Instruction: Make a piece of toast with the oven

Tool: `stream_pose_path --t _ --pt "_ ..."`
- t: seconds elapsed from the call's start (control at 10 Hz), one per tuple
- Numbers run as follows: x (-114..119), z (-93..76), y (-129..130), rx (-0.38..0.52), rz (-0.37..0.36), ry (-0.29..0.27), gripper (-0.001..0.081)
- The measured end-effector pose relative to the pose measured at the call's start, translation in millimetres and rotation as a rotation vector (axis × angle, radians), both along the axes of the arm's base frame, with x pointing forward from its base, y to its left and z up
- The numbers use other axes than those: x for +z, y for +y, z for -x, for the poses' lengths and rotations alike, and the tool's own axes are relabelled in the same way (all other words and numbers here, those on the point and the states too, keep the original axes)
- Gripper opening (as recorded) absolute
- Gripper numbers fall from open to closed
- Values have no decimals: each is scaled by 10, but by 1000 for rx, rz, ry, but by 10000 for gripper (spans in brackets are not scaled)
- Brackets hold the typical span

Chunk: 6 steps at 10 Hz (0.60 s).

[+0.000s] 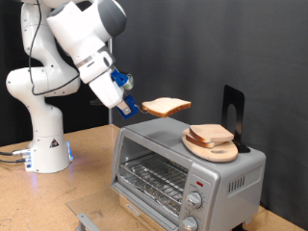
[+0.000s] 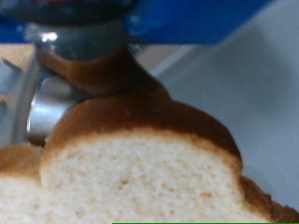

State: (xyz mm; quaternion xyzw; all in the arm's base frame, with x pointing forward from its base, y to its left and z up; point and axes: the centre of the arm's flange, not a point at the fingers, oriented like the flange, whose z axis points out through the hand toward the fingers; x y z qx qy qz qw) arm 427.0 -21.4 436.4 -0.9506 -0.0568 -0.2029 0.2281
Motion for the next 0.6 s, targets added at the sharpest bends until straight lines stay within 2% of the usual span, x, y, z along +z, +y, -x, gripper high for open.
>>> stream_pose_path --t 0.4,0.6 --pt "-109 191 -713 -117 12 37 394" --pt "-132 251 -868 -121 -5 44 394"
